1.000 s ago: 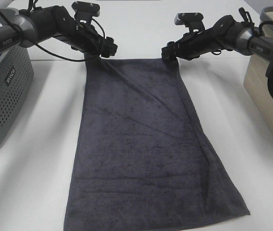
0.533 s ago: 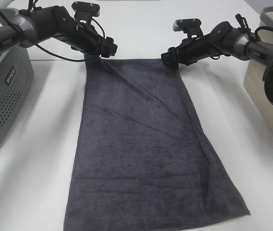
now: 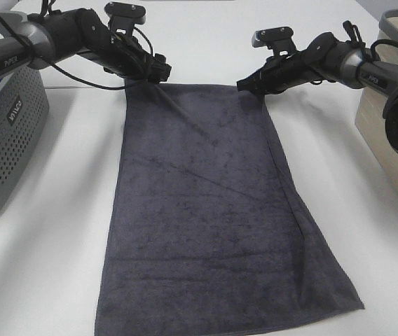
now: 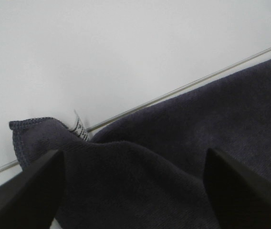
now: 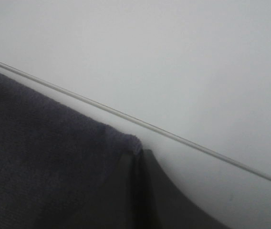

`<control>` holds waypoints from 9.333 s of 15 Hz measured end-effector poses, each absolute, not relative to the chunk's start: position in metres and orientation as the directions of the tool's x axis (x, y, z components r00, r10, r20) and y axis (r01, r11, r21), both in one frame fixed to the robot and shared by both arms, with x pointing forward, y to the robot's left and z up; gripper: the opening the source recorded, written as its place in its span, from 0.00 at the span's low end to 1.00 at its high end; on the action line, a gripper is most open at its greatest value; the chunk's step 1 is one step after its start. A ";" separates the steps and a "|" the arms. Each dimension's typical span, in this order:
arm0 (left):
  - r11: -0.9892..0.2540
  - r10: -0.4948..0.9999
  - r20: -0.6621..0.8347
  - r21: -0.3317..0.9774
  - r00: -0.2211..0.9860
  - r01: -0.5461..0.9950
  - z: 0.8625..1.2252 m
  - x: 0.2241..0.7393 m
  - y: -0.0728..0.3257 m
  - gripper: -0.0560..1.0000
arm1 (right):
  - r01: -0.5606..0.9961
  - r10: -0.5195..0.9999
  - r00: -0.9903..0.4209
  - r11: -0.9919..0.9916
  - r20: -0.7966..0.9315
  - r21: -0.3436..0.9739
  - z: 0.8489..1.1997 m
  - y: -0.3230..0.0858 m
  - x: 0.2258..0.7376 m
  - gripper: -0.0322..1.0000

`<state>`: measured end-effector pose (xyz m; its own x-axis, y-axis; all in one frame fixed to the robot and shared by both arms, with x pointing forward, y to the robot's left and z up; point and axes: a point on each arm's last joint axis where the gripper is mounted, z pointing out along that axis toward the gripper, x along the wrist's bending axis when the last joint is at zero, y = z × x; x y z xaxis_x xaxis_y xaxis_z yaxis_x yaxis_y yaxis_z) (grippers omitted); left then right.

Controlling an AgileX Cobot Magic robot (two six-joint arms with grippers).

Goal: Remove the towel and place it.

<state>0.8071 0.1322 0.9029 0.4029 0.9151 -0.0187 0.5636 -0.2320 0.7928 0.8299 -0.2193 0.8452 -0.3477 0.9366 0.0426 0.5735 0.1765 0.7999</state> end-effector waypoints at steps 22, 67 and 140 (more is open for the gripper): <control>-0.246 0.912 -0.016 0.778 0.409 0.578 0.901 0.806 0.132 0.76 | 0.592 0.908 -0.401 0.358 -0.121 0.722 0.899 -0.240 0.823 0.62; -0.184 0.983 0.077 0.487 0.168 0.854 1.141 0.634 0.244 0.79 | 0.877 0.969 -0.195 0.240 -0.149 0.417 1.077 -0.252 0.519 0.68; -0.229 0.957 -0.035 0.514 0.287 0.827 1.141 0.634 0.229 0.79 | 0.971 0.996 0.003 -0.025 0.092 0.238 0.978 -0.243 0.447 0.74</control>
